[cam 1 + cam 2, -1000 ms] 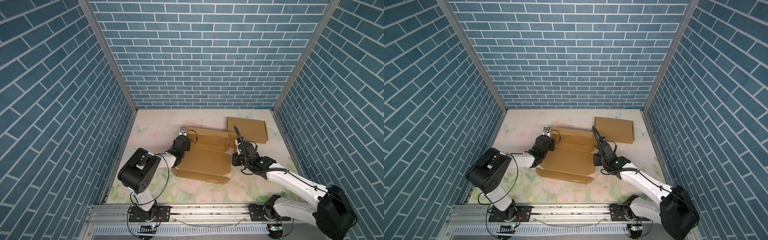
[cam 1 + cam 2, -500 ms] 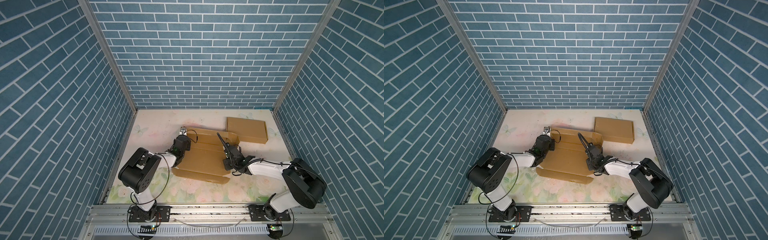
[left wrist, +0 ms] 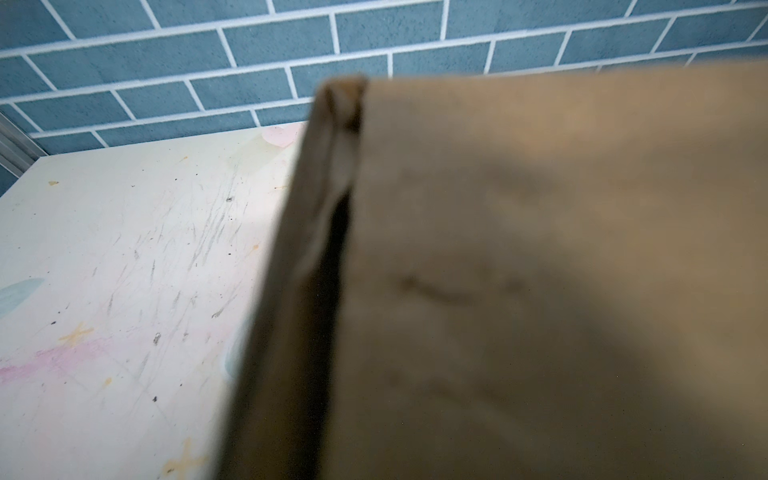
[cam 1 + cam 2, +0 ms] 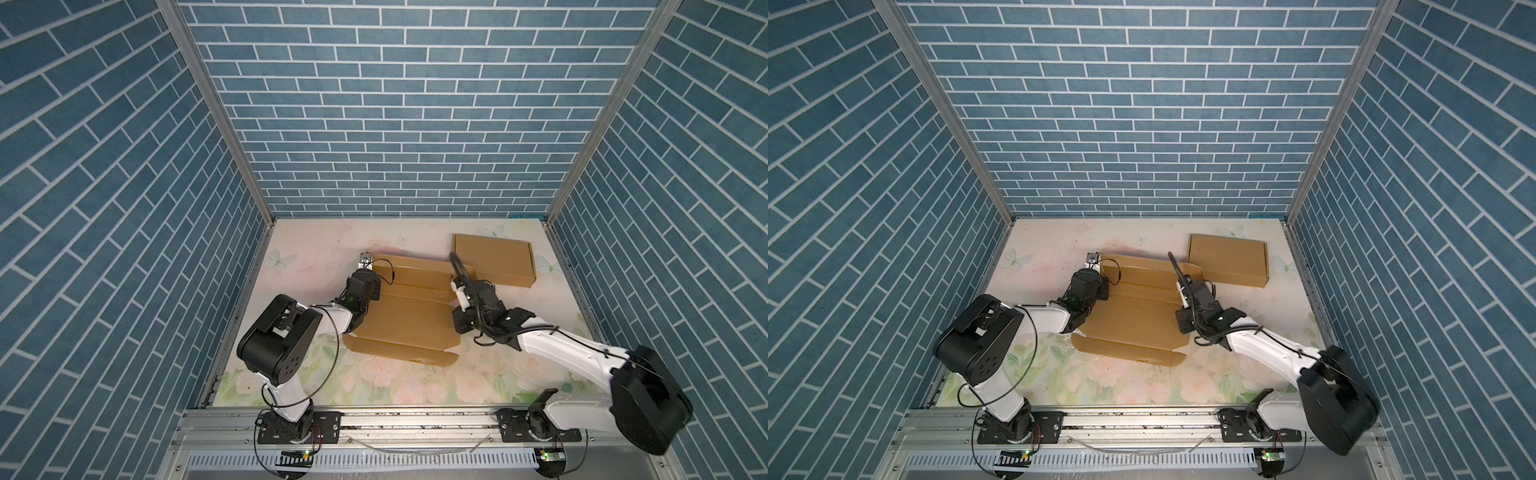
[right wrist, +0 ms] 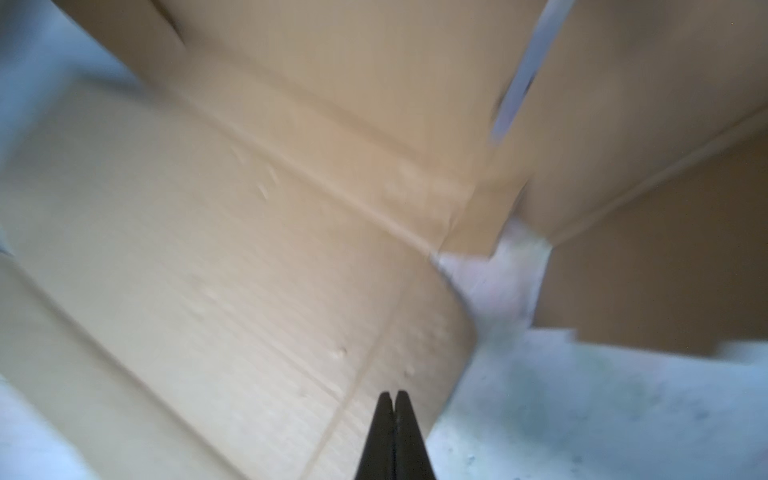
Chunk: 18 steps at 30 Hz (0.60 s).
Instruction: Fold the paper box
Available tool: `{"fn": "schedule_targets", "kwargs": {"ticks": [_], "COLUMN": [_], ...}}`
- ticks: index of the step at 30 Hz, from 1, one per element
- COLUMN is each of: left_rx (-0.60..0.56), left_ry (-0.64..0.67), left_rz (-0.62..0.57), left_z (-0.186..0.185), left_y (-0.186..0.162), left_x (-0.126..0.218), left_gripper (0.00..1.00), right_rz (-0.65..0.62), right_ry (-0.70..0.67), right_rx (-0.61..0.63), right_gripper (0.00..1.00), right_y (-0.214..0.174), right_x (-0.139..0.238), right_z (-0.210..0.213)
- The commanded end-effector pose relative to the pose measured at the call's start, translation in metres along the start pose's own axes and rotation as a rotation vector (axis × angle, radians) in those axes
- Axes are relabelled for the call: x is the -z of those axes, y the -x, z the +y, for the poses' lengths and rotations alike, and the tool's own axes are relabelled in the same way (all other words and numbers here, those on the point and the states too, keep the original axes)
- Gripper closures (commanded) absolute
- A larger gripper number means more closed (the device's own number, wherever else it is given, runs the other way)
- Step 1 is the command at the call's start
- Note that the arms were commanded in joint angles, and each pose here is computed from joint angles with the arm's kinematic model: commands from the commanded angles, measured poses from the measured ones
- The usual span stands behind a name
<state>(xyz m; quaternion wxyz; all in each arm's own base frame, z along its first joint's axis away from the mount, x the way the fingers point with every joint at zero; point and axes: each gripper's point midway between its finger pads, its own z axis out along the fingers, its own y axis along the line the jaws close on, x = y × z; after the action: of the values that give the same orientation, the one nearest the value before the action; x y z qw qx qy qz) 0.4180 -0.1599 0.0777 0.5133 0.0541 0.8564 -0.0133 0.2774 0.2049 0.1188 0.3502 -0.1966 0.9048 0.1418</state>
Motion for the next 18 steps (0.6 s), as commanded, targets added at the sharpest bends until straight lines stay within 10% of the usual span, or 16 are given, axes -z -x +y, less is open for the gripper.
{"fn": "schedule_targets", "kwargs": {"ticks": [1,8,18], "left_rx": [-0.06,-0.06,-0.053], "left_ry": [-0.002,-0.002,-0.012], "left_rz": [0.173,0.18,0.175], "left_z": [0.003,0.003,-0.001], "left_y": [-0.054,-0.056,-0.047], "left_x": [-0.004,-0.004,-0.008], "left_gripper": [1.0,1.0,1.0], "right_rz": [-0.104,-0.161,0.009], "right_ry": [0.024,-0.212,-0.084], "right_rx": [-0.039,-0.157,-0.056], "right_gripper": [1.0,1.0,0.98], "right_y": [0.043,0.072,0.061], "right_x": [0.045,0.064,-0.016], "right_z": [-0.022,-0.127,-0.129]}}
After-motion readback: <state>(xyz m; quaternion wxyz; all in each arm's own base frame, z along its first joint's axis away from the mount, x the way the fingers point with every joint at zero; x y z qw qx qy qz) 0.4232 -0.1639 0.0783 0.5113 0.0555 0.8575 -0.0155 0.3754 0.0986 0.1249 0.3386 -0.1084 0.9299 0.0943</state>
